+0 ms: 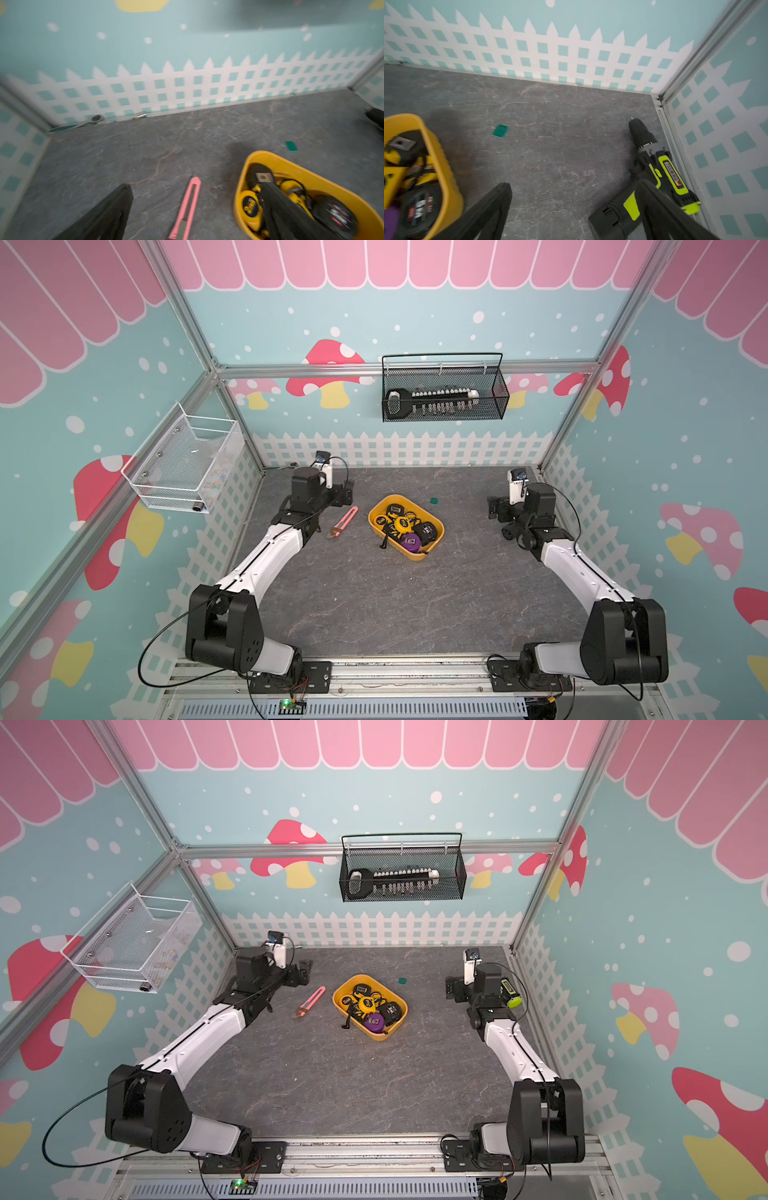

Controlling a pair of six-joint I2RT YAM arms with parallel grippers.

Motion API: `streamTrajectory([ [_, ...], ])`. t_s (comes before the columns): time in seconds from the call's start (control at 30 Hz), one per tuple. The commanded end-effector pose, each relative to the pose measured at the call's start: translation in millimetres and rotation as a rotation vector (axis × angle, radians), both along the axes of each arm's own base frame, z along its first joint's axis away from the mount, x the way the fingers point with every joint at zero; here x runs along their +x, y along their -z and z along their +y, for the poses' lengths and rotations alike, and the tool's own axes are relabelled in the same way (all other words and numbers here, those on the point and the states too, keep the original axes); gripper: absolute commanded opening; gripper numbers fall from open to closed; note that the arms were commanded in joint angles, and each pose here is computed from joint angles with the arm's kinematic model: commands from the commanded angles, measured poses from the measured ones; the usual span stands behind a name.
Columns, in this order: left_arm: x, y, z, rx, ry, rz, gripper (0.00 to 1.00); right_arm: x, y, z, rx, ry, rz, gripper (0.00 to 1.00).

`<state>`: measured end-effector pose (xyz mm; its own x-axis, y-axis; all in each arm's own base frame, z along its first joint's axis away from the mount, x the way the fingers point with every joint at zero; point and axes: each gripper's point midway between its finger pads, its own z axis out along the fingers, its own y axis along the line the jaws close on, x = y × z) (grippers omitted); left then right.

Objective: Take the tape measure out of the storage box
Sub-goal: Pick up the tape measure from the storage box.

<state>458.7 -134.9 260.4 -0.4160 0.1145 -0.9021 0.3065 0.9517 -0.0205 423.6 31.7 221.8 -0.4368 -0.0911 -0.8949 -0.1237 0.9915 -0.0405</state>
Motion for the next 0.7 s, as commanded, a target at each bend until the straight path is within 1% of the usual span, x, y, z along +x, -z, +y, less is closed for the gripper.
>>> streamTrajectory([
  [0.0,-53.6,84.2,-52.9,0.123,0.161,0.430,0.99,-43.9,38.0,28.9,0.127,-0.061,0.257,0.99],
  [0.03,-57.9,90.8,-70.6,0.130,0.184,0.484,0.99,-49.0,36.1,33.1,0.161,-0.064,0.287,0.99],
  [0.1,-61.6,103.4,-94.7,0.121,0.210,0.581,0.99,-58.1,36.3,42.5,0.208,-0.087,0.348,0.99],
  [0.23,-56.0,123.4,-122.6,0.045,0.199,0.718,0.99,-74.6,40.7,57.4,0.255,-0.133,0.417,0.99],
  [0.43,-44.9,145.6,-133.5,-0.029,0.117,0.852,0.99,-93.1,52.4,68.1,0.287,-0.171,0.454,0.99],
  [0.57,-38.3,161.5,-136.9,-0.088,0.087,0.916,0.99,-98.0,61.4,68.2,0.281,-0.174,0.471,0.99],
  [0.67,-31.9,173.8,-135.2,-0.104,0.060,0.946,0.97,-99.2,66.2,68.7,0.275,-0.179,0.482,0.98],
])
